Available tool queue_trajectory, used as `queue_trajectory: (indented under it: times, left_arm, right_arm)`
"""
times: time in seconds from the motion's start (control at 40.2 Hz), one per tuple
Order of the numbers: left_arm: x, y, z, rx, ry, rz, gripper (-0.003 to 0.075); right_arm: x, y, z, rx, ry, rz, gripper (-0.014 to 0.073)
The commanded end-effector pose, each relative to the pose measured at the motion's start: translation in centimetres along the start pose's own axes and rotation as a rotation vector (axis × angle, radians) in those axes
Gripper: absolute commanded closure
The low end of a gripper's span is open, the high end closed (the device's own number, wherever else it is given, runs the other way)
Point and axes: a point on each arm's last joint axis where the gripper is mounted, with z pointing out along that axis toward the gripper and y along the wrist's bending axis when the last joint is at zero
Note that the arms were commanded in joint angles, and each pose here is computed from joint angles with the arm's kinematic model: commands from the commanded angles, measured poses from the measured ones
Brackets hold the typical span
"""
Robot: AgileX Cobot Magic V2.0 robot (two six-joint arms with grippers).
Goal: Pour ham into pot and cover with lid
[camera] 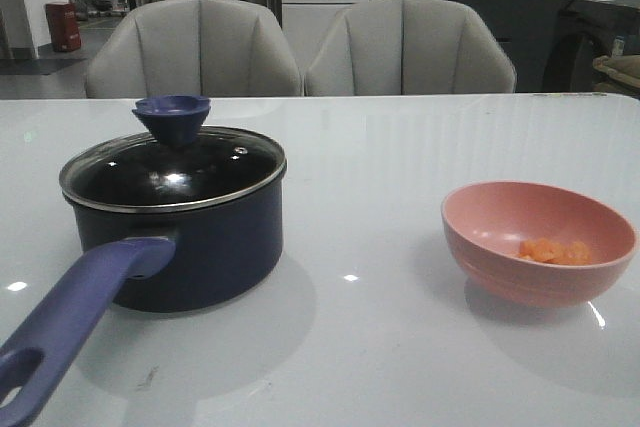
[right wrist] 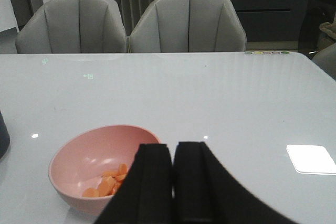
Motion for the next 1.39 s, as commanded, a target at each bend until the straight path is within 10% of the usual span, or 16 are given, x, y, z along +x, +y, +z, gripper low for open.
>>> queue_trajectory:
  times: [0.0,0.348,0.721,1.143,1.367]
  left_arm:
    - [0.2,0.0,-0.1,-0.001,-0.067,-0.015,0.0596]
    - [-5.0,0.1,-0.9,-0.006,-0.367,-0.043,0.0596]
    - [-10.6,-0.1,1.1,0.015,0.13,-0.063,0.0596]
    - [-8.8,-0.2,3.1,0.022,0.293,-0.098,0.0585]
    - [-8.2,-0.5,4.5,0.055,0.367,-0.089,0.0235]
  right_arm:
    - [-0.6,-0.1,-0.2,0.006,-0.096,-0.014,0.0443]
    - [-0.6,-0.1,-0.2,0.006,-0.096,-0.014,0.0443]
    - [-0.6,-0.1,-0.2,0.006,-0.096,-0.014,0.0443]
    - [-0.6,-0.1,-0.2,0.006,-0.096,-0.014,0.0443]
    - [-0.6,-0.1,-0.2,0.006,-0.096,-0.014,0.0443]
